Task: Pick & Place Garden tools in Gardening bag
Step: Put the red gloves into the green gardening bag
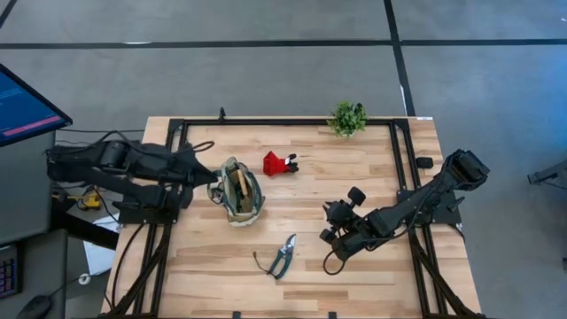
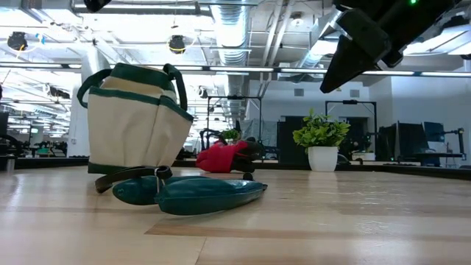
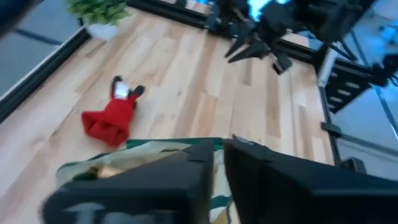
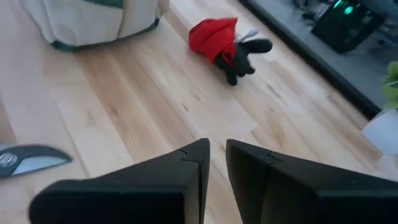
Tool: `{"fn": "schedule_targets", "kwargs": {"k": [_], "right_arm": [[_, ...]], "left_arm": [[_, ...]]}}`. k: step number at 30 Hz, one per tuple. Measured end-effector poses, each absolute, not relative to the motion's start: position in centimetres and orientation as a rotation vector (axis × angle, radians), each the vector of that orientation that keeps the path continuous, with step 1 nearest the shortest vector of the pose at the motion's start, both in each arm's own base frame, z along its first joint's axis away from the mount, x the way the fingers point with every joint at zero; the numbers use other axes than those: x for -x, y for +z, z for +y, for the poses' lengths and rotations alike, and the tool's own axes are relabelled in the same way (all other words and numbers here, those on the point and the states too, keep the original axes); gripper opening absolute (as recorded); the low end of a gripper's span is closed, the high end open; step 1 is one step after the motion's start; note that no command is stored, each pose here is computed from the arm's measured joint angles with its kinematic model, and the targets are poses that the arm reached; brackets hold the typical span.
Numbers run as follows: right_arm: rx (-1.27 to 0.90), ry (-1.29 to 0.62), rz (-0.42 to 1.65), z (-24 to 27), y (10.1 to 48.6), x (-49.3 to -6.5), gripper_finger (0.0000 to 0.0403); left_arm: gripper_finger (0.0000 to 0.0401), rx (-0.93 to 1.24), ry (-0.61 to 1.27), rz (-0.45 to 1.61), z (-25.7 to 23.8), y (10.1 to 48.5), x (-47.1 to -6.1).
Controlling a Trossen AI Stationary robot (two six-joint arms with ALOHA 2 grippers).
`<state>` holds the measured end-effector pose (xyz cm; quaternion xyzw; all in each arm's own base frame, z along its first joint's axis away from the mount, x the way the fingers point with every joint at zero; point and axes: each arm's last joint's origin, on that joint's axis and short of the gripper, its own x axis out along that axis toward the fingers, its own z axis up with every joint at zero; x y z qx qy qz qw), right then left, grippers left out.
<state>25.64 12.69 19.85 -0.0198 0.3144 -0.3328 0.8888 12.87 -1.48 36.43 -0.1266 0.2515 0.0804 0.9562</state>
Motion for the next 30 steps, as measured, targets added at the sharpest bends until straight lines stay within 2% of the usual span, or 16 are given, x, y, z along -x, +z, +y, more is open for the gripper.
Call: {"fn": "schedule_targets", "kwargs": {"k": [2, 7, 12, 21, 30], "right_arm": [[0.030, -0.678, 0.671, 12.7, 19.8, -25.6, 0.0046], [0.044, -0.631, 0.678, 13.0, 19.9, -26.0, 0.0046], [0.056, -0.496, 0.665, 13.8, 20.3, -27.0, 0.0046], [0.066, -0.349, 0.649, 14.5, 20.8, -27.9, 0.0046], [-0.047, -0.184, 0.734, 14.1, 20.7, -28.5, 0.0046]], "left_arm": [[0.0007, 0.238, 0.128, 0.502, -2.0, 36.5, -13.1], [0.0004, 0.183, 0.036, 0.480, -3.7, 36.0, -13.7], [0.0001, 0.120, 0.054, 0.471, -5.3, 33.8, -13.4], [0.0001, 0.194, 0.026, 0.413, -7.0, 31.0, -11.5], [0.0001, 0.208, -0.039, 0.360, -8.8, 28.2, -11.2]]}}
